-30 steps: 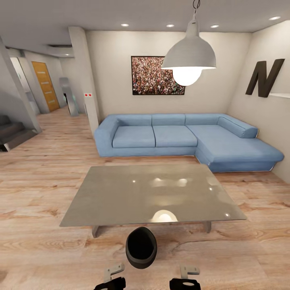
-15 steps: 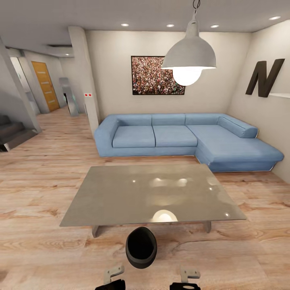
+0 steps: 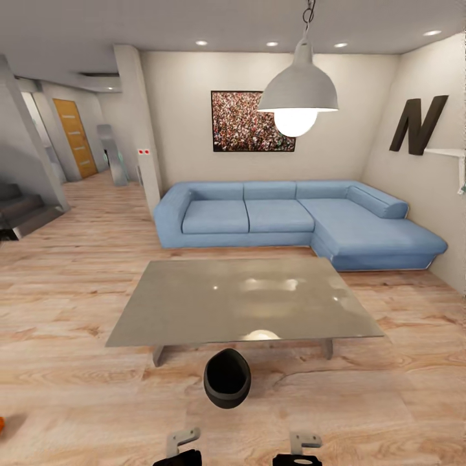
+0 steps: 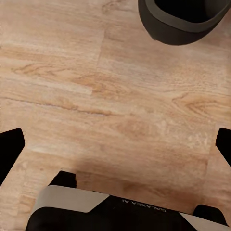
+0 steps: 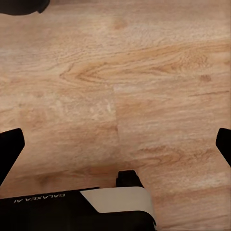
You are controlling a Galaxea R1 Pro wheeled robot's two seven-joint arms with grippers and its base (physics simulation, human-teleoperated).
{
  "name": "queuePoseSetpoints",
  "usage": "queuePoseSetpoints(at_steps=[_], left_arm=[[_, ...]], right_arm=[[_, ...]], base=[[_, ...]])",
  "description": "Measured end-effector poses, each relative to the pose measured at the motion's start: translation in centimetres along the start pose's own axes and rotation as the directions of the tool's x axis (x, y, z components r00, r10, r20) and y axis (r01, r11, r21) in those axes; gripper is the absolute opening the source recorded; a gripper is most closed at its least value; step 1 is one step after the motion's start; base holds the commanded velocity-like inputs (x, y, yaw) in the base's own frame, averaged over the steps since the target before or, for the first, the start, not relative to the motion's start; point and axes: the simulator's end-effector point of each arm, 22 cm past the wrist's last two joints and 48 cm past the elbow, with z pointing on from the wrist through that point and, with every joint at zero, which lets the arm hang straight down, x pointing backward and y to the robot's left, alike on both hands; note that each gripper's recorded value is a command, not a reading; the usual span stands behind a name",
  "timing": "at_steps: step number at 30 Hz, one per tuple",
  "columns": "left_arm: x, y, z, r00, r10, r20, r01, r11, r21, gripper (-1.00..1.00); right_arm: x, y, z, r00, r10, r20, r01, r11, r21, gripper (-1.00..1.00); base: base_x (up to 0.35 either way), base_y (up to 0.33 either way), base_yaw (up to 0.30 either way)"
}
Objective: Place each of the two pumpkins and all three candles from the living room inside a cabinet in the living room (use any cabinet), then make sure every cabinet is closed, and position the cauldron so it is next to a table in the living room.
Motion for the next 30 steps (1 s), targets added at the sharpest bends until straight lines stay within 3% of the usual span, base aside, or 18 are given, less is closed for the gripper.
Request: queuePoseSetpoints(at_steps=[8,23,30], left_arm=[[0.02,0.08,-0.02,1.000,-0.001,0.000,0.001,1.000,-0.001,1.00],[0.04,0.05,-0.02,1.000,-0.001,0.000,0.001,1.000,-0.001,1.00],[0.08,0.04,0.01,1.000,0.000,-0.002,0.000,1.000,-0.001,1.00]], right_arm=[[0.00,0.18,-0.08,1.000,0.000,0.001,0.000,1.000,-0.001,1.00],[0.05,0.31,-0.11,1.000,0.000,0.000,0.000,1.000,-0.003,1.00],[0.05,0.32,-0.08,1.000,0.000,-0.001,0.000,1.000,-0.003,1.00]], base=[[-0.107,0.000,0.059],[-0.009,0.000,0.265],[-0.232,0.000,0.275]])
